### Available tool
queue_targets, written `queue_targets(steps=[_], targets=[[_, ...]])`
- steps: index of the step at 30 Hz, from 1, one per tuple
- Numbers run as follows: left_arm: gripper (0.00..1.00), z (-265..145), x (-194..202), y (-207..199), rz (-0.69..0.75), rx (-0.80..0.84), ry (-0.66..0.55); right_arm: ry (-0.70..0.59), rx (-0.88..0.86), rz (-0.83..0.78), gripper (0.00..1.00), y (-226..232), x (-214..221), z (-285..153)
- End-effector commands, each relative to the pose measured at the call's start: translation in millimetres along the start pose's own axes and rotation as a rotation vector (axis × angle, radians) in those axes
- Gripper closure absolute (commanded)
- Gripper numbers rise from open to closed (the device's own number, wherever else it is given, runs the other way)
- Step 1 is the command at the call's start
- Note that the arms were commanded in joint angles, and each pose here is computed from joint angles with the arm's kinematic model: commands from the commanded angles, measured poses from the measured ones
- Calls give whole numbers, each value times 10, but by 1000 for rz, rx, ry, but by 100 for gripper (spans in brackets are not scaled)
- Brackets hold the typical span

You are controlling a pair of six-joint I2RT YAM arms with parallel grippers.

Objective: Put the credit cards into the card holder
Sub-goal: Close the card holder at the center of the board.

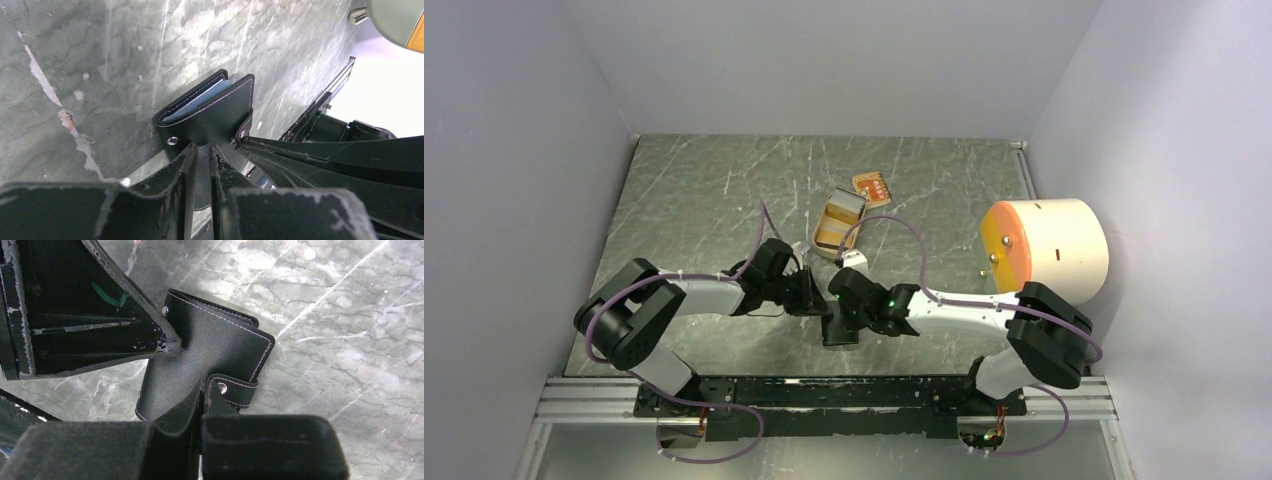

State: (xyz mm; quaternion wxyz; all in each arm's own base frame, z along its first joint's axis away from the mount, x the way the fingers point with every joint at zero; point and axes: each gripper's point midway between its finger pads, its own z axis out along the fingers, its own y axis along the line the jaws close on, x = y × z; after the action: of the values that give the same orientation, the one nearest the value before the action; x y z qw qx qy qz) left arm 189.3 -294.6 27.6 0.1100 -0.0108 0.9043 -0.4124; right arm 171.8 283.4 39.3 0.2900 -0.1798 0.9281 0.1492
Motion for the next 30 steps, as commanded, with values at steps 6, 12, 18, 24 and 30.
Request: queue_targets(steps=[6, 12, 18, 24, 30], targets=[[80, 7, 131, 11, 10, 2, 39, 1, -37, 1, 100, 104, 9, 54], [80, 6, 139, 12, 9, 4, 42, 19, -31, 6, 100, 81, 66, 72], [80, 3, 138, 10, 9, 4, 40, 48, -41, 13, 100, 89, 155, 85], [80, 4, 131, 6, 6, 4, 38, 61, -39, 16, 100, 93, 201, 78], [80, 14, 143, 12, 5, 4, 43, 37, -44, -8, 100, 113, 114, 48]])
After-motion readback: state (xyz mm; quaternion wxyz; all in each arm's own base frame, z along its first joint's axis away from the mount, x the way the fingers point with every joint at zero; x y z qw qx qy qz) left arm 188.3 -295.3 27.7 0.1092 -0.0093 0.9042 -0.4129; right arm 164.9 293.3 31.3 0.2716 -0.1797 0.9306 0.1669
